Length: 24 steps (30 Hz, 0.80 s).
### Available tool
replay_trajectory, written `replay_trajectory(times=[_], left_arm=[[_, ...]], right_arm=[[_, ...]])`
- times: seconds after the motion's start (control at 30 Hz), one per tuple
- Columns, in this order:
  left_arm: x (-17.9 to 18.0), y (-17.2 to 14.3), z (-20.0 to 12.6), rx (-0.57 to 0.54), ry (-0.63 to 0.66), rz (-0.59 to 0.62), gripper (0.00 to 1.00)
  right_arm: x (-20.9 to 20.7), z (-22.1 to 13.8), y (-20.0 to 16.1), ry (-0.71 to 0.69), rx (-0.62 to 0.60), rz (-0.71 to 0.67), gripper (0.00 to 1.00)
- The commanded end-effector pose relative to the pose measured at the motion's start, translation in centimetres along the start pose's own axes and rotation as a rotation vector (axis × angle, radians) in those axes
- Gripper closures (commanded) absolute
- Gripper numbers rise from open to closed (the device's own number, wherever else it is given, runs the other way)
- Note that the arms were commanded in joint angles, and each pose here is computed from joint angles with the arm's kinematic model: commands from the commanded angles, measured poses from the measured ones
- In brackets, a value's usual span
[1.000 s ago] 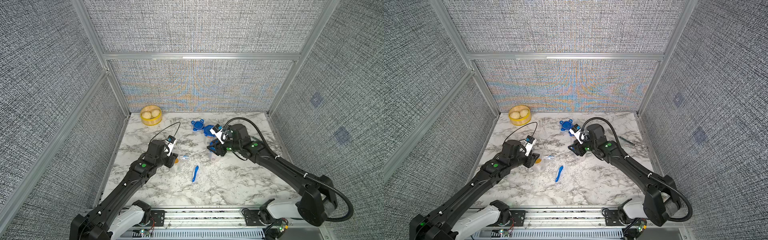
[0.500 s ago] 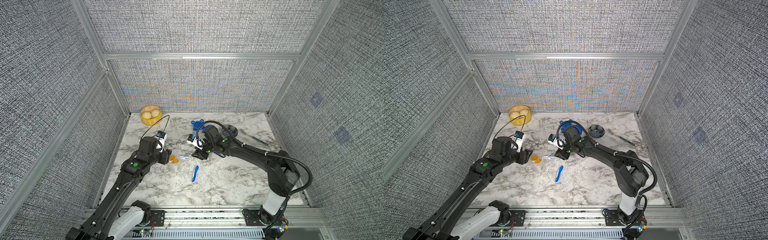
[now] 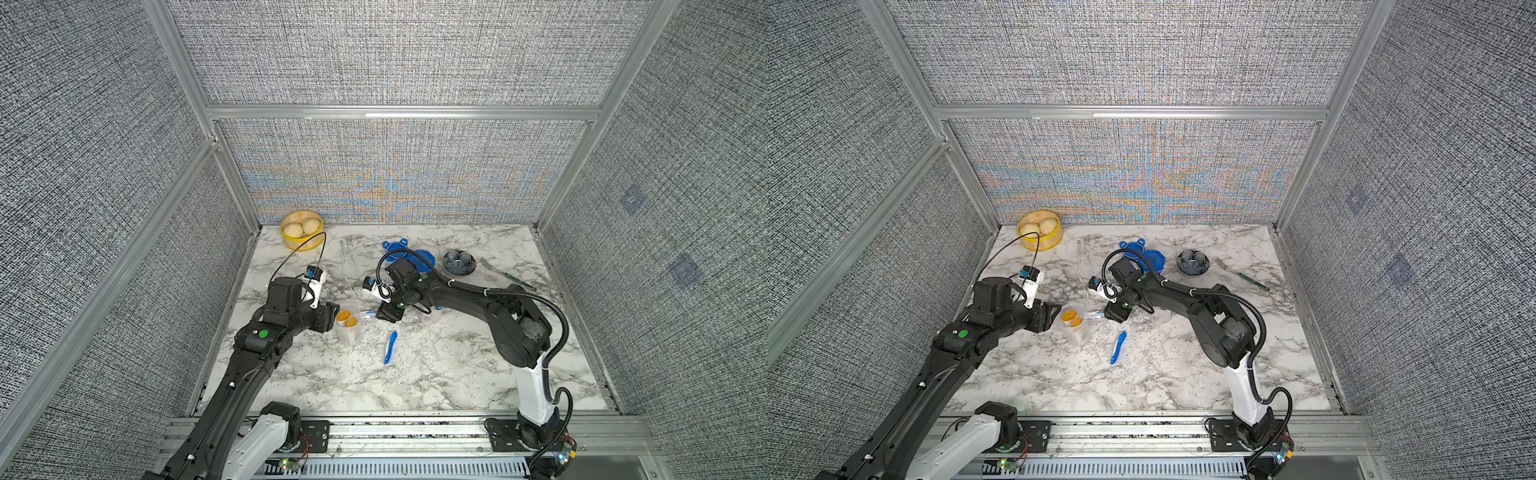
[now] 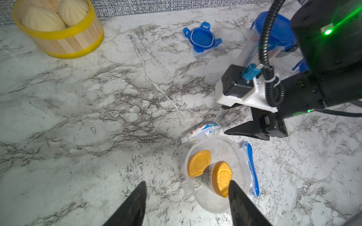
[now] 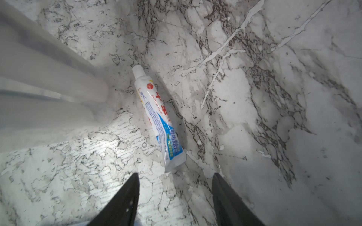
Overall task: Pack away toiletry kits
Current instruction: Pick up the toiletry item from the center of the board.
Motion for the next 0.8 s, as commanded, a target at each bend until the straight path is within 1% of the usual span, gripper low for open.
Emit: replay_trajectory(times=[0.0,0.07,0.23,0.4,0.5,0.67,0.77], left_arm=[[-0.3,0.4,0.1,-0.019,-0.043,0.001,0.35],[-0.2,0.3,0.2,-0.012,-0.044,-0.005,0.36],[0.2,0.3,0.3,0.009,-0.036,-0.014,0.35],[0.4,0.2,0.0,-0.005,-0.027,-0.019,0.35],[0.4,0.3,-0.2,-0.022,-0.021,-0.021,0.35],[0.5,0.4,-0.6,-0.050,-0.009,-0.023,0.36],[0.5,0.6,-0.8,-0.070,-0.004,-0.033,0.36]], right_arm=[[0.2,0.7,0.1,0.023,0.015,-0.007,0.42],[0.2,1.2,0.1,0.032,0.024,-0.005,0.44],[0.3,2.4,0.2,0.056,0.017,0.001,0.54],[0.2,3.1,0.3,0.058,0.012,0.007,0.62],[0.3,3.2,0.4,0.062,0.006,0.005,0.72],[0.5,2.9,0.5,0.064,-0.001,0.004,0.84],[0.7,1.8,0.7,0.053,-0.017,0.007,0.91]])
Point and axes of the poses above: each gripper's point midway between its finger pads, its own z axis out along the fingers, its own x axis along the line the jaws close on, y = z × x, the point moved 9 cm from there along -z, back along the fingers, and after that the axes turned 14 degrees about -z, right-handed, at the moved point
